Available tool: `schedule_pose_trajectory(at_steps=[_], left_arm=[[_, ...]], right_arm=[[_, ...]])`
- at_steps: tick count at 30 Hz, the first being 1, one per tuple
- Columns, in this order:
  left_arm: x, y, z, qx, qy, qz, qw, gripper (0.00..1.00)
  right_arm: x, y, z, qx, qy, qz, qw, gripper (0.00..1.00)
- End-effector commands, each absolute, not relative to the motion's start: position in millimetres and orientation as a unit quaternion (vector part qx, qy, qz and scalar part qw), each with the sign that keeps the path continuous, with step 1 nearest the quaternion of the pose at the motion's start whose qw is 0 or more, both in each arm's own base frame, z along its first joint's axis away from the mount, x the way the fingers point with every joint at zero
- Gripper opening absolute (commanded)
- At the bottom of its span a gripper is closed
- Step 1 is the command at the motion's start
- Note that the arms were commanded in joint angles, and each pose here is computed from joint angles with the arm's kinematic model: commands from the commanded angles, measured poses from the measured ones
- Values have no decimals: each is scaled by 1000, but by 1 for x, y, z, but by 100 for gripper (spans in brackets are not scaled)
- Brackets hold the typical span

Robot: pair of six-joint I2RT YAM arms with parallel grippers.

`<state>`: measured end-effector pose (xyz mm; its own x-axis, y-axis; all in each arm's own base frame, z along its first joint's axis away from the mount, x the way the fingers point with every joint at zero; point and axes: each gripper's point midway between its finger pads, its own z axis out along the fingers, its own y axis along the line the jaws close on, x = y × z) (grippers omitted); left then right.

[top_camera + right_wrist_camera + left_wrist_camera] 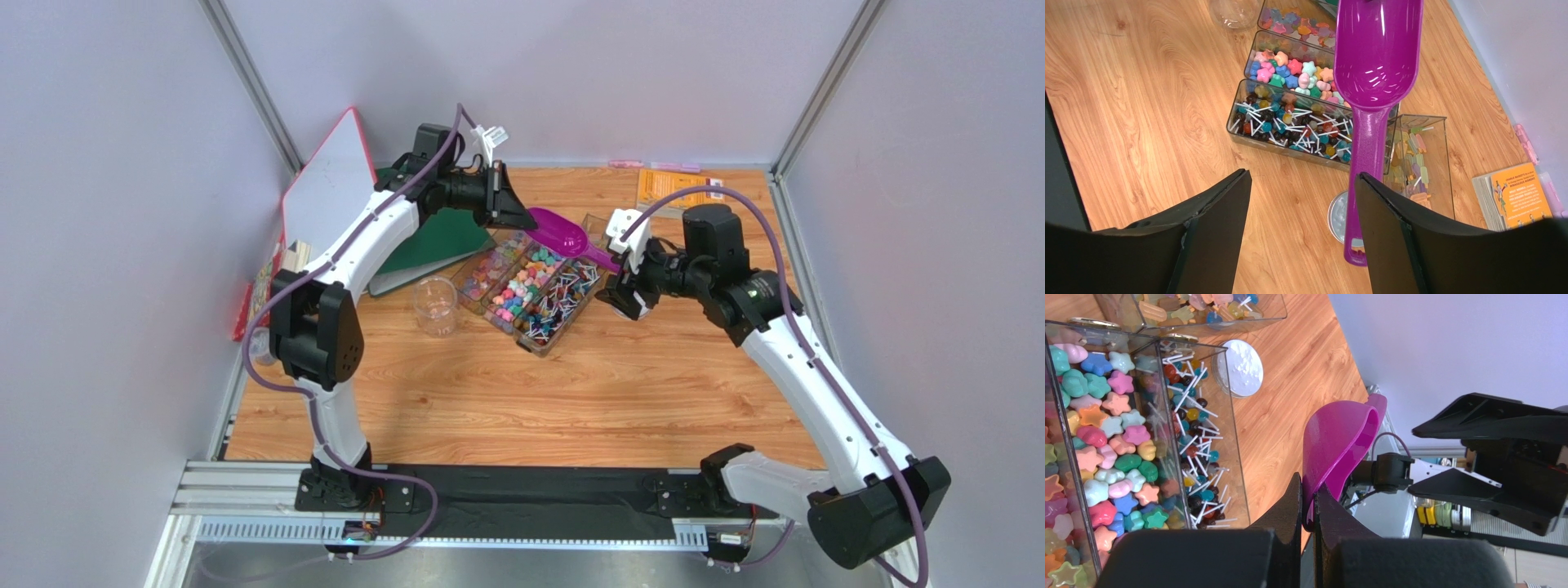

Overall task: Pack the candies
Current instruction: Pick up the spatula from the center of the board.

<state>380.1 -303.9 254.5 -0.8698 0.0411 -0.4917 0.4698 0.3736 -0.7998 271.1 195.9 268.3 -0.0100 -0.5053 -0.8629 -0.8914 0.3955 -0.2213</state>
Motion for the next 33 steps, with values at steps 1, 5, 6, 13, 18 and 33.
schedule_pose_trajectory(at_steps=[1,5,6,13,18,33], left_arm=[[371,-302,294,163,783,-556,225,0],[365,-301,295,164,781,-561,219,0],[363,-301,293,163,782,-562,215,0],[359,-300,292,169,781,-562,214,0],[357,-300,295,176,778,-563,217,0],[355,-299,293,182,778,-563,212,0]], right_arm=[[293,199,268,-514,669,169,509,68],[309,202,270,-506,670,158,521,68],[311,202,270,-504,670,156,522,68],[323,197,267,-501,673,140,526,69],[324,197,259,-502,678,145,517,68],[332,198,240,-503,689,145,501,59]])
